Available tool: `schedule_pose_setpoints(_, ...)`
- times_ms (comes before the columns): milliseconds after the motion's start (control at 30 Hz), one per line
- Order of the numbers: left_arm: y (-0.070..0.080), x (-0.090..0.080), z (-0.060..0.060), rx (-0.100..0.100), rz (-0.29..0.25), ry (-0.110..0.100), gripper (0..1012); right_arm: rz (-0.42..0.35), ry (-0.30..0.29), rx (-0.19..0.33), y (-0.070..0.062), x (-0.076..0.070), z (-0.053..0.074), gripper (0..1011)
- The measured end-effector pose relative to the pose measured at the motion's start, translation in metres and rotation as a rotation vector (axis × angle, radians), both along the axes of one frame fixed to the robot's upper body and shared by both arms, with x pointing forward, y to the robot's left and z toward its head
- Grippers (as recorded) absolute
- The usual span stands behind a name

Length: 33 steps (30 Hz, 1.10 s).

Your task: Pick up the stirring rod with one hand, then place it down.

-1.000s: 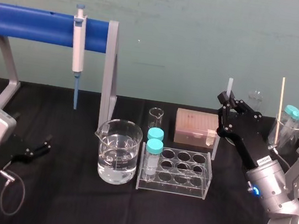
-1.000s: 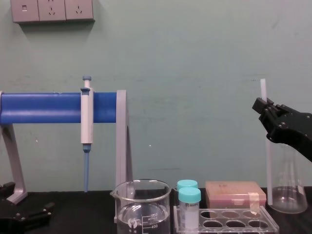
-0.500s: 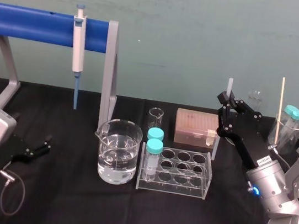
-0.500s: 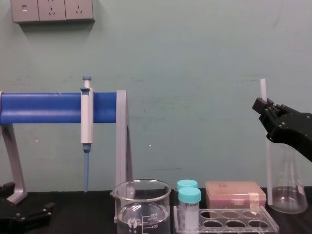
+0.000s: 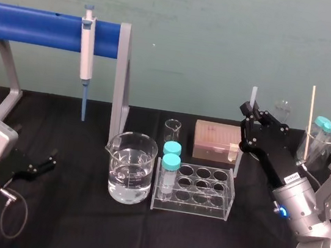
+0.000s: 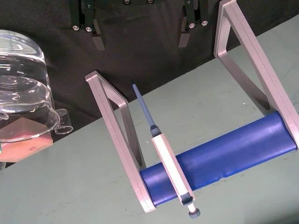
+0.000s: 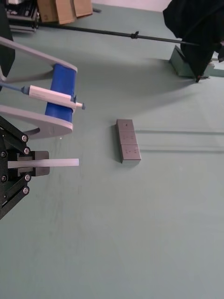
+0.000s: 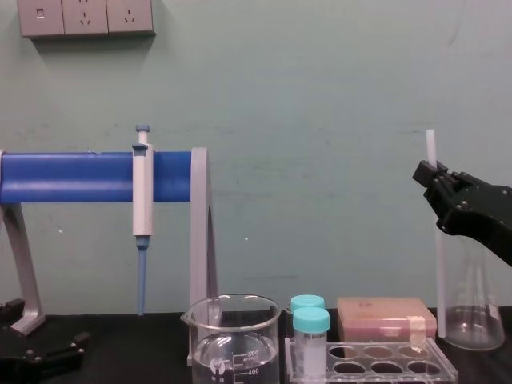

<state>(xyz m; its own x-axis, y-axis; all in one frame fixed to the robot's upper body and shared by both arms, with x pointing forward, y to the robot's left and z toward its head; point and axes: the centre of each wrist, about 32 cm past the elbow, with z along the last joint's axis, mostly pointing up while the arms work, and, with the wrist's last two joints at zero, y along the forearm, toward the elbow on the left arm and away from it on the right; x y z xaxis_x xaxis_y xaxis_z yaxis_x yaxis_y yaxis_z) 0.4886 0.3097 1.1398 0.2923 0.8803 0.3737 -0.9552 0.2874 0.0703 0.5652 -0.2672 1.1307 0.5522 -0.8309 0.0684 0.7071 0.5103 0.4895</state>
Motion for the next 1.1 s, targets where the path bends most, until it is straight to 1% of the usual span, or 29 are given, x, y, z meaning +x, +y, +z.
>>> schedule_pose_setpoints(333,0.0,0.0,0.0,0.0,0.0,0.0,1000,0.04,0.035,0.01,0.003,-0.005,-0.002,72)
schedule_pose_setpoints(467,0.0,0.0,0.0,0.0,0.0,0.0,1000,0.05,0.04,0.011,0.004,-0.006,-0.003,72)
schedule_pose_setpoints(833,0.0,0.0,0.0,0.0,0.0,0.0,1000,0.06,0.052,0.012,0.002,-0.004,-0.008,72)
schedule_pose_setpoints(1100,0.0,0.0,0.0,0.0,0.0,0.0,1000,0.089,0.076,0.025,0.002,-0.001,-0.012,72)
